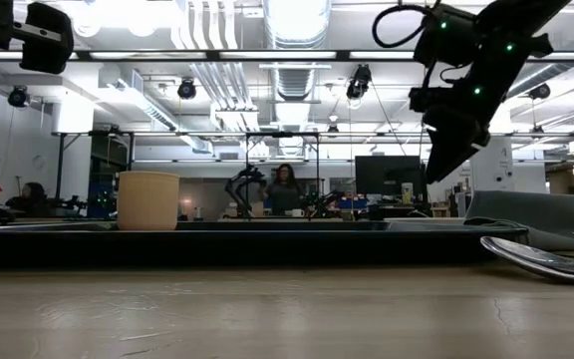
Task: Set up tray
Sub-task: Put the white plate on the black tray to the bottom right of the light orange mug
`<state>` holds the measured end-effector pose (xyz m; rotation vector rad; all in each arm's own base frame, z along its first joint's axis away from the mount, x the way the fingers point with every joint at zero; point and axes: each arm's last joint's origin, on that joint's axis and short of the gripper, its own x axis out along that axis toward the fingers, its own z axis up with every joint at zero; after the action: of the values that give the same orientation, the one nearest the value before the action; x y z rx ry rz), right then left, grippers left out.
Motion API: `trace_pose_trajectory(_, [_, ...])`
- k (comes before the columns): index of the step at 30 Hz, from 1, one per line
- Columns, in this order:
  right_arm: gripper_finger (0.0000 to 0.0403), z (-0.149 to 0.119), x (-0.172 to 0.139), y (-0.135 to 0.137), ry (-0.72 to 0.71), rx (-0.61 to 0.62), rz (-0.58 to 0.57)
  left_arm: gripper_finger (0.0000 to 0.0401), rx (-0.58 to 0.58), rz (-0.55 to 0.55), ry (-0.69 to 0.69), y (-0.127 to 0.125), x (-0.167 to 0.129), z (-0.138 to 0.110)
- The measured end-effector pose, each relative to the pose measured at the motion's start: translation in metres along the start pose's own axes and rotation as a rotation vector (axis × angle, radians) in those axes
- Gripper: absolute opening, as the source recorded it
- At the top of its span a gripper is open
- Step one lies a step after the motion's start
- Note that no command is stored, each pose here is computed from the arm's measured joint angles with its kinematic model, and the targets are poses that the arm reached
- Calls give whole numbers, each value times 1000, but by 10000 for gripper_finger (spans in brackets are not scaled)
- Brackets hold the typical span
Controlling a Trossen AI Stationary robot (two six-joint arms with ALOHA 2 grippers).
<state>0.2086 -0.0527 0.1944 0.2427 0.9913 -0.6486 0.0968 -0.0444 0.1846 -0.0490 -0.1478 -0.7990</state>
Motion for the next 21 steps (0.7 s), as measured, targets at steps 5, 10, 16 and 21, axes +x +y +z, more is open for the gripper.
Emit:
trace_pose_trajectory(5, [203,-3,14,4,63,-74,-21,89,0,0,0,0,0,0])
trace_pose_trajectory(10, [203,-5,29,8,121,-105,-40,89,0,0,0,0,0,0])
trace_pose_trajectory(16, [203,-2,49,9,173,-133,-63,89,0,0,0,0,0,0])
trace_pose_trajectory(21, [203,5,62,3,210,-114,-91,89,0,0,1,0,0,0])
